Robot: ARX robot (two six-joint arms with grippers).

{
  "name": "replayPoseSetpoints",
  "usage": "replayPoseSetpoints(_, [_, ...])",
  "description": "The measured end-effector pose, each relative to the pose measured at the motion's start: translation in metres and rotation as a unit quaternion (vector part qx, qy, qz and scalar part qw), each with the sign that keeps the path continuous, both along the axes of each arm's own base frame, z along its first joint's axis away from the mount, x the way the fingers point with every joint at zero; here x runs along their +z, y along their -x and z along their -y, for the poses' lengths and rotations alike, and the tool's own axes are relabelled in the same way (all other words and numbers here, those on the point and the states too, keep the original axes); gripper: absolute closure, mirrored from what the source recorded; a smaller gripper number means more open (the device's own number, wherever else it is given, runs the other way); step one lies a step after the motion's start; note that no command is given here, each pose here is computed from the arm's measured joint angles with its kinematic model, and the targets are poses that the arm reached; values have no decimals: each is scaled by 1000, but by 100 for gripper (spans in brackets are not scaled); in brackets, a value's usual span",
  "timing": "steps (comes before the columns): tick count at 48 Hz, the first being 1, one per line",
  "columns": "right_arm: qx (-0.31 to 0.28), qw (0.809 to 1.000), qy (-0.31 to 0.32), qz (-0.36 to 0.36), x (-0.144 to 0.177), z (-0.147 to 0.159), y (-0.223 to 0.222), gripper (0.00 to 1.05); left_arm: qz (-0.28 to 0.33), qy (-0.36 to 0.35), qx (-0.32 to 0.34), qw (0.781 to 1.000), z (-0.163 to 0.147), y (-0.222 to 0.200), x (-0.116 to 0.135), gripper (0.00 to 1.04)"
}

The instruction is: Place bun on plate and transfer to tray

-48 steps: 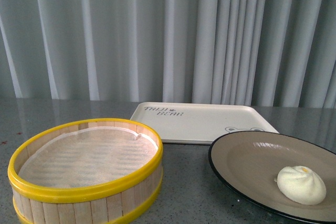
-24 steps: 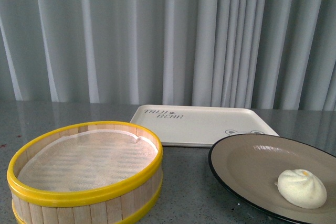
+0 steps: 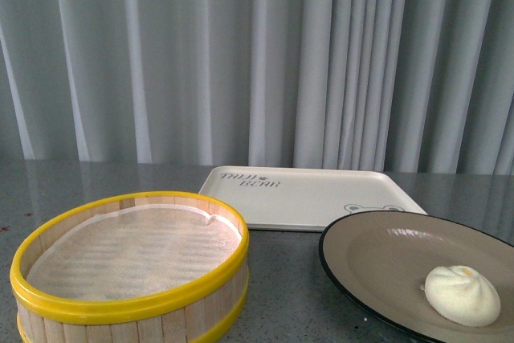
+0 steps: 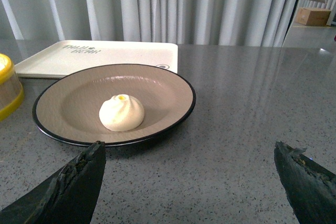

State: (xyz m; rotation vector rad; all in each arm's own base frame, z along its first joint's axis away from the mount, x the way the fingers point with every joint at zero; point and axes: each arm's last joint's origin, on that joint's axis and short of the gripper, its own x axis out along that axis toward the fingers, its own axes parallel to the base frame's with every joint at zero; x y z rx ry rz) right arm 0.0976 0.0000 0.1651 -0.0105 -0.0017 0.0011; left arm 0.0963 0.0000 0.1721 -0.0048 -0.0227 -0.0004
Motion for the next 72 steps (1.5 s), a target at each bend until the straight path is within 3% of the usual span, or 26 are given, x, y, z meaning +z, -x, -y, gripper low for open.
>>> replayPoseSetpoints(11, [0, 1000, 0, 0, 0, 0, 0, 9, 0, 0, 0, 1000, 0, 0, 0, 7])
replayPoseSetpoints(16, [-136, 982, -61, -117, 10, 5, -11, 9, 0, 0, 0, 1000, 0, 0, 0, 7])
replayPoseSetpoints(18, [-145, 980, -58, -126, 20, 6, -19, 9, 0, 0, 0, 1000, 0, 0, 0, 7])
replayPoseSetpoints(21, [-144, 981, -15, -127, 29, 4, -30, 9, 0, 0, 0, 1000, 0, 0, 0, 7])
replayPoseSetpoints(28, [-66, 977, 138, -147, 38, -5, -37, 9, 0, 0, 0, 1000, 0, 0, 0, 7])
replayPoseSetpoints(31, [-24, 959, 228, -168, 41, -9, -37, 9, 0, 0, 0, 1000, 0, 0, 0, 7])
replayPoseSetpoints(37, [77, 876, 439, -183, 40, -20, -42, 9, 0, 0, 0, 1000, 0, 0, 0, 7])
replayPoseSetpoints(46, [137, 793, 570, -166, 33, -27, -57, 9, 0, 0, 0, 1000, 0, 0, 0, 7])
replayPoseSetpoints(53, [164, 748, 633, -117, 28, -33, -73, 9, 0, 0, 0, 1000, 0, 0, 0, 7])
replayPoseSetpoints(55, [176, 727, 656, -102, 25, -35, -79, 9, 0, 0, 0, 1000, 0, 0, 0, 7])
replayPoseSetpoints(62, [194, 697, 686, -80, 15, -39, -95, 9, 0, 0, 0, 1000, 0, 0, 0, 7])
replayPoseSetpoints(72, [203, 686, 696, -66, 7, -50, -115, 9, 0, 0, 0, 1000, 0, 0, 0, 7])
